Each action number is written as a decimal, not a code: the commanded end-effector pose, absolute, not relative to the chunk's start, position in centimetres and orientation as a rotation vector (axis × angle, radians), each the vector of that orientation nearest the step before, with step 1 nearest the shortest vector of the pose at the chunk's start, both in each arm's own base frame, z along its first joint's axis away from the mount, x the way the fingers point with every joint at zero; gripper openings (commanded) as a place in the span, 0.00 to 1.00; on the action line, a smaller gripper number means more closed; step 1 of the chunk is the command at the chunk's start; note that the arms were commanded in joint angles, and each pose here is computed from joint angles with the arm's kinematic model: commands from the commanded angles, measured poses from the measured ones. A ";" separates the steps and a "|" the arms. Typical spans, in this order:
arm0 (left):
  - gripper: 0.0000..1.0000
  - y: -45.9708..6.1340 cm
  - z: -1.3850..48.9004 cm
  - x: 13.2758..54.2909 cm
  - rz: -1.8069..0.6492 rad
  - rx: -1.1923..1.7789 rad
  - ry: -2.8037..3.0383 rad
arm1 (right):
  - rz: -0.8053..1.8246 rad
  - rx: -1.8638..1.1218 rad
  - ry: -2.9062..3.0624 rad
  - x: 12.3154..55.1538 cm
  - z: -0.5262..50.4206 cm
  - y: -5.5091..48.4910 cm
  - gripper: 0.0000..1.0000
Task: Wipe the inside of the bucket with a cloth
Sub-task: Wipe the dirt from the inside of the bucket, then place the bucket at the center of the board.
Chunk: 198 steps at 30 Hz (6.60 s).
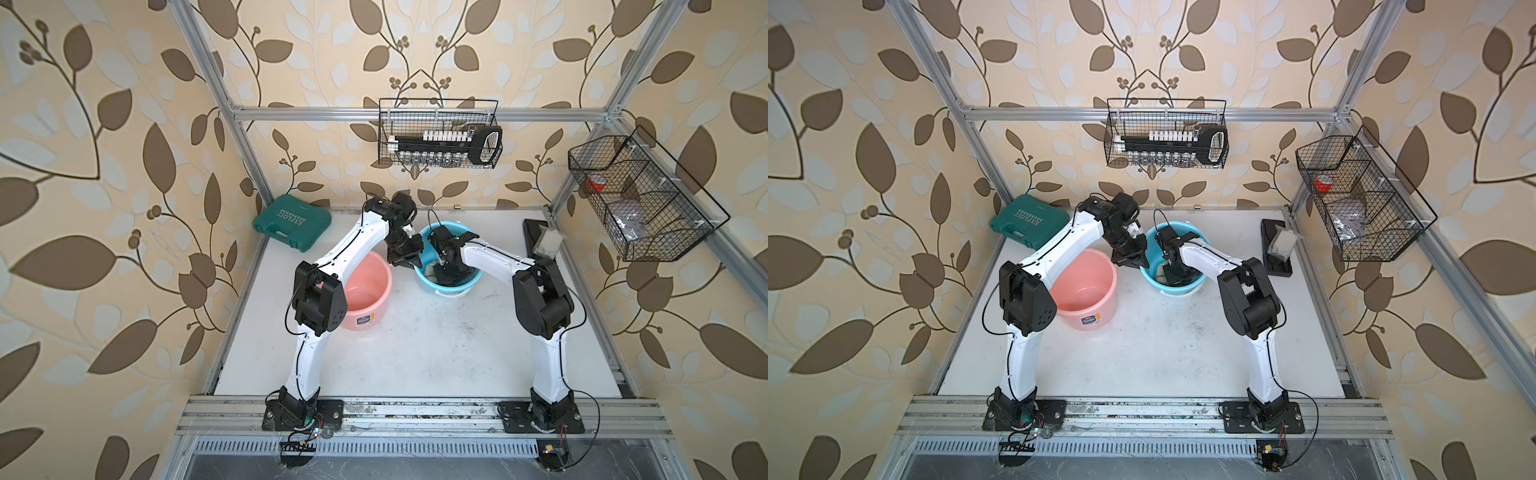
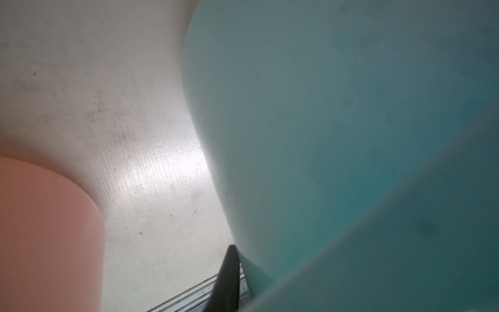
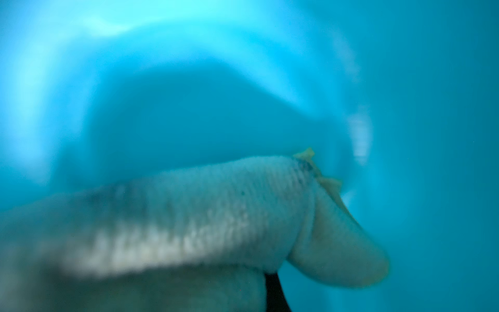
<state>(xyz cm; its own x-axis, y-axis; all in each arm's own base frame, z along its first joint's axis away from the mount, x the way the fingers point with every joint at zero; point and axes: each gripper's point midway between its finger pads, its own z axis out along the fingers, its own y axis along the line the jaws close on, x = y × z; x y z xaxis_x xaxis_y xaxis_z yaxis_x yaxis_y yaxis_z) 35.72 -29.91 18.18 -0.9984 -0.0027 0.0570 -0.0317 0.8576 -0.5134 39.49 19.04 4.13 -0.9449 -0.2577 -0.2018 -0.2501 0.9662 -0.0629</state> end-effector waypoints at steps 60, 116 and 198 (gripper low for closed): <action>0.00 -30.3 19.8 33.0 0.885 -0.086 -2.928 | 0.870 -0.338 2.867 37.9 6.2 30.4 0.00; 0.00 -29.1 19.3 32.3 0.773 -0.069 -3.002 | -0.665 -0.220 2.326 45.3 20.4 13.2 0.00; 0.00 -29.6 23.5 35.8 0.865 0.024 -3.042 | -0.091 0.270 2.249 30.0 29.2 1.0 0.00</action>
<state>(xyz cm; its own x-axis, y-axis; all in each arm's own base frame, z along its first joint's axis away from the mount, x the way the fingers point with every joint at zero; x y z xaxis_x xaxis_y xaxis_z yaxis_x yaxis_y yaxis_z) 35.96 -28.75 21.53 -0.9995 -0.0227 -0.0220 -0.0104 0.8926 -0.4507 29.34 -0.81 28.72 -0.6461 0.1453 -0.7493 0.3038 0.9495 -0.0779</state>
